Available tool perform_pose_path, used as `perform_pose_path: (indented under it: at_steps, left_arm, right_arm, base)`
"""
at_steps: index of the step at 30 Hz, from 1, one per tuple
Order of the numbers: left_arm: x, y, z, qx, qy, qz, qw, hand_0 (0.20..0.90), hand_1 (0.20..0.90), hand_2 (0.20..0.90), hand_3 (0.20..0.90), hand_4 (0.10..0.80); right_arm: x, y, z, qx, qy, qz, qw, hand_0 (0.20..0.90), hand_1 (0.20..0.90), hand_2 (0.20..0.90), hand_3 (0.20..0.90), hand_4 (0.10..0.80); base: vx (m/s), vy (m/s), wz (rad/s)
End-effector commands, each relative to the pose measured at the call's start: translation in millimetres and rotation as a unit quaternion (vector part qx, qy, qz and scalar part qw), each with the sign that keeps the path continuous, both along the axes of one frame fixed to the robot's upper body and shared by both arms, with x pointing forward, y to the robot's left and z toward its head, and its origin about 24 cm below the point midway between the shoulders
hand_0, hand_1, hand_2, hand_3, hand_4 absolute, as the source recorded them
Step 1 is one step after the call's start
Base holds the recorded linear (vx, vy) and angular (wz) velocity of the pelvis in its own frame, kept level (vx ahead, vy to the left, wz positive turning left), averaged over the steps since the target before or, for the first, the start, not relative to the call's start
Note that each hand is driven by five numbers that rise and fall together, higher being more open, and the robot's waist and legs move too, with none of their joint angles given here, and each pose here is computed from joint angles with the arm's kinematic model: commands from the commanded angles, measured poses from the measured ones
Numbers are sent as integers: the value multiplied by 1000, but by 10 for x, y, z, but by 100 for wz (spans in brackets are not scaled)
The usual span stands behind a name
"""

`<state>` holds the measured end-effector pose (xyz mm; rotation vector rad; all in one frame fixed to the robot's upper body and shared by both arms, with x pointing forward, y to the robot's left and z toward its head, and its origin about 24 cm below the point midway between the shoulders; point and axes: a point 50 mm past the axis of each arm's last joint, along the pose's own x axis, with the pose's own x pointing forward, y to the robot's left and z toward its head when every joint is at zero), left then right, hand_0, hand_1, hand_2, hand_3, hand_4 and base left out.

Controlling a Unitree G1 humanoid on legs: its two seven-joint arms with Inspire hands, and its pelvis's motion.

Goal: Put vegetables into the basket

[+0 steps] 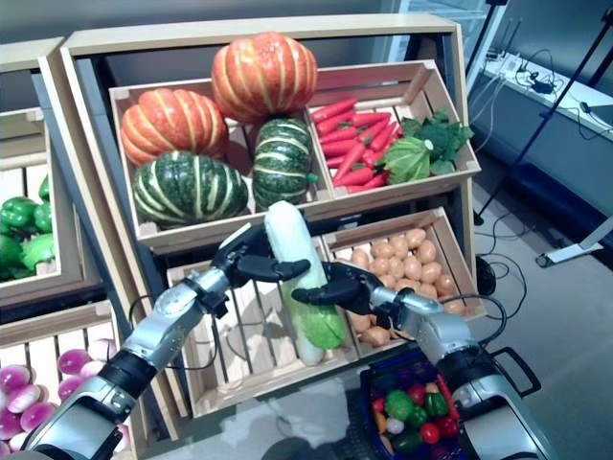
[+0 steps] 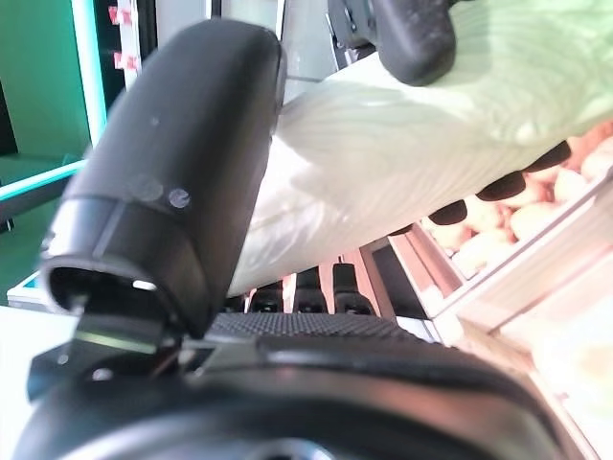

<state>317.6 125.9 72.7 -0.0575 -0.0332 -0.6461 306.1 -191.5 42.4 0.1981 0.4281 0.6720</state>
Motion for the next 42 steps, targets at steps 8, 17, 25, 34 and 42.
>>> perform_pose_path:
  at_steps: [8,17,25,34,42]
  left_arm:
    - [78,994,183,-8,-29,171,985,900,900,900,900,800]
    - [26,685,-108,-195,91,141,966,900,900,900,900,800]
    - [-29,530,-216,-223,127,112,960,900,900,900,900,800]
    - [23,896,436,173,-204,232,935,900,900,900,900,800]
    - [38,1055,609,364,-324,258,834,900,900,900,900,800]
  right_arm:
    - [11,-1107,768,25,-198,-245,949,300,300,300,300,400]
    - [14,-1085,768,49,-235,-314,918,300,300,300,300,400]
    - [19,-991,816,80,-267,-330,902,300,300,300,300,400]
    - [-253,-1373,482,44,-201,-434,877,300,300,300,300,400]
    - [-653,-1845,123,8,-113,-556,823,300,300,300,300,400]
  base:
    - [3,-2,-7]
    - [0,-12,-6]
    - [-4,-13,-7]
    - [-1,-6,-3]
    - [-1,-30,-6]
